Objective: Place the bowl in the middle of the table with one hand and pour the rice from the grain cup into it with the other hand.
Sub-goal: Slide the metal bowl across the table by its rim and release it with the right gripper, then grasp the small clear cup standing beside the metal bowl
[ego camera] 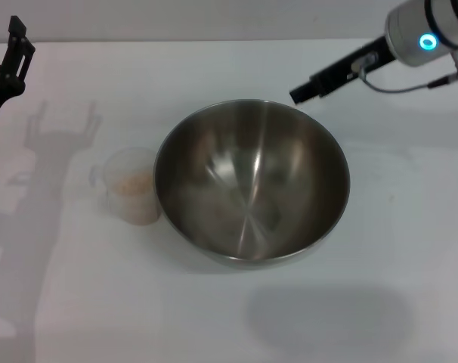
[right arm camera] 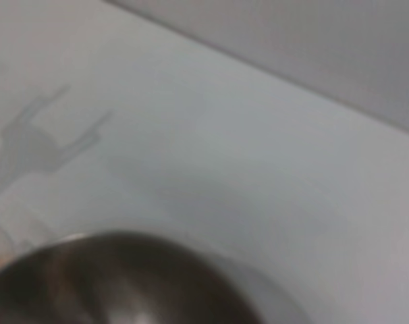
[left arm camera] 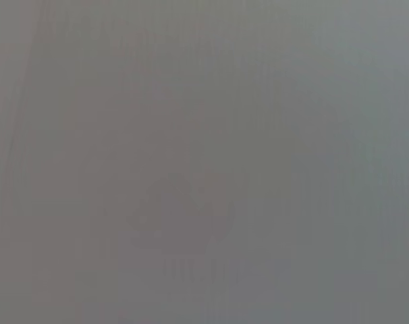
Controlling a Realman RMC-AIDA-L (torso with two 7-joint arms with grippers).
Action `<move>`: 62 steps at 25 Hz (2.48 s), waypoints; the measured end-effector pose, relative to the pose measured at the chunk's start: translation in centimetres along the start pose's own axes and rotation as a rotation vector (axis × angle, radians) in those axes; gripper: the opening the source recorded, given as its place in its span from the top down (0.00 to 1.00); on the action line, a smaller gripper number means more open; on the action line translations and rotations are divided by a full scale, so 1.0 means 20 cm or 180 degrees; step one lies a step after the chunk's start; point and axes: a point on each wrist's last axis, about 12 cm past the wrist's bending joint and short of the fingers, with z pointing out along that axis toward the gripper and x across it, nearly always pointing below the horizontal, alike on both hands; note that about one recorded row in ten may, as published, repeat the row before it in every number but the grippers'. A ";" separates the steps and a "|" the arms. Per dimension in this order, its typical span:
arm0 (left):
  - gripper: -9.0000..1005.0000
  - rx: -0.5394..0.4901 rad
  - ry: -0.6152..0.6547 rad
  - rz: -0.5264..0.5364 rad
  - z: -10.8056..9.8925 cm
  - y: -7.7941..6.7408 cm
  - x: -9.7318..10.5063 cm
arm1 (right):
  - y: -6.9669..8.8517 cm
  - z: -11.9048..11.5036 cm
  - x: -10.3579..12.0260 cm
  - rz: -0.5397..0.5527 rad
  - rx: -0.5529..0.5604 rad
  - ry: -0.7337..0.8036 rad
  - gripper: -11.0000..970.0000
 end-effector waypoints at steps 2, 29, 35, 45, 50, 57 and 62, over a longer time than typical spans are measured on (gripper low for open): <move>0.16 -0.0010 0.0004 0.0000 0.00 0.00 0.00 | 0.01 -0.03 -0.04 -0.0114 0.0060 -0.0125 0.54; 0.16 -0.0051 -0.0015 0.0021 -0.03 0.03 0.00 | 0.24 0.13 0.55 -0.0990 0.1873 -0.4521 0.54; 0.16 -0.0006 -0.0020 0.0016 -0.03 0.01 0.00 | 0.06 0.15 0.84 -0.0083 0.1653 -0.4476 0.54; 0.16 -0.0028 -0.0107 0.0022 -0.18 0.03 -0.01 | -0.23 0.09 1.06 0.0427 0.2062 -0.4146 0.43; 0.16 0.0222 0.0063 0.0040 -0.29 -0.01 0.02 | -0.23 0.09 1.06 0.0209 0.2241 -0.4047 0.24; 0.16 0.0454 0.0294 0.0078 -0.42 -0.04 0.06 | -0.25 0.08 1.08 0.0185 0.2337 -0.4010 0.19; 0.16 0.0577 0.0520 0.0135 -0.54 -0.04 0.09 | -0.26 0.08 1.08 0.0149 0.2374 -0.3942 0.19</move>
